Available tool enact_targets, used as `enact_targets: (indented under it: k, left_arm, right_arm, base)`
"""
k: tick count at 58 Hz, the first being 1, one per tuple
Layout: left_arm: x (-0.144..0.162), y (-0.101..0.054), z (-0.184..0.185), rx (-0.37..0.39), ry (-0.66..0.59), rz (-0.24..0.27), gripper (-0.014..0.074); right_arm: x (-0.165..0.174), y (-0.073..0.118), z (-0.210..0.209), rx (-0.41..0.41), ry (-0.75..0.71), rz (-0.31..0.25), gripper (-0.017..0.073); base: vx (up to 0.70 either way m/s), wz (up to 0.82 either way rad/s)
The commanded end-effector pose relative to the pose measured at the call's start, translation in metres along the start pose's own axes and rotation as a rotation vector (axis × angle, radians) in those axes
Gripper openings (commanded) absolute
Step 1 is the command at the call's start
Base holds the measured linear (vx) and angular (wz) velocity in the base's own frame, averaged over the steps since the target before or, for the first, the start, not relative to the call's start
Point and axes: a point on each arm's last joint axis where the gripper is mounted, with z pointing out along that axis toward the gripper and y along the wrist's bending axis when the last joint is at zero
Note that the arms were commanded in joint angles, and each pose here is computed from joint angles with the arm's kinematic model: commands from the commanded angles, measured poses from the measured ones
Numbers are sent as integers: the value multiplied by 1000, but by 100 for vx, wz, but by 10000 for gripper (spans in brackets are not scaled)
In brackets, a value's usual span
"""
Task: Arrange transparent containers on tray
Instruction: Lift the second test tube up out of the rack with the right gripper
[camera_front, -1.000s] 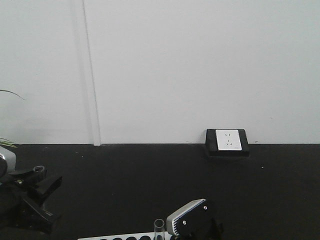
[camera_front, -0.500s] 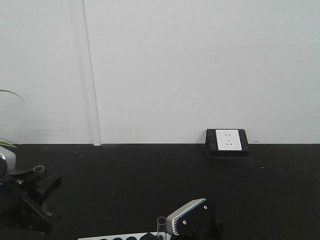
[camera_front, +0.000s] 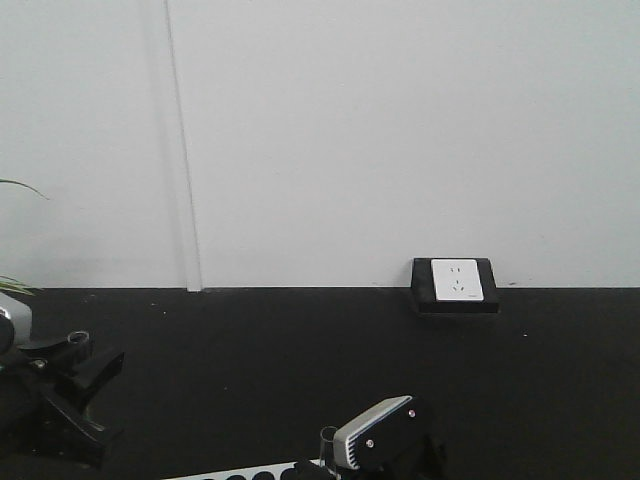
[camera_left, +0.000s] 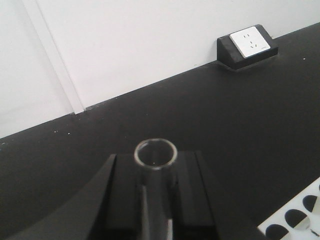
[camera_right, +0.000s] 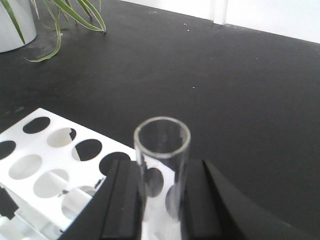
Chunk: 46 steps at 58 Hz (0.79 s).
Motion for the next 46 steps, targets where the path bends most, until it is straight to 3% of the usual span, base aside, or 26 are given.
enact_targets:
  k: [1, 20, 31, 46]
  left_arm:
    - [-23, 2, -6, -11, -130, -9, -7]
    - [-23, 2, -6, -11, -130, -9, -7]
    - [-23, 2, -6, -11, -133, -10, -7]
    - [-25, 2, -8, -9, -143, -10, -7]
  right_arm:
    - [-39, 2, -13, -13, -194, -7, -15]
    - [-79, 3, -56, 24, -243, 20, -11]
    - [-124, 4, -74, 54, -214, -41, -11]
    - [-176, 7, -91, 64, -279, -45, -10]
  base:
    - [0, 0]
    - [0, 0]
    - [0, 0]
    - [0, 0]
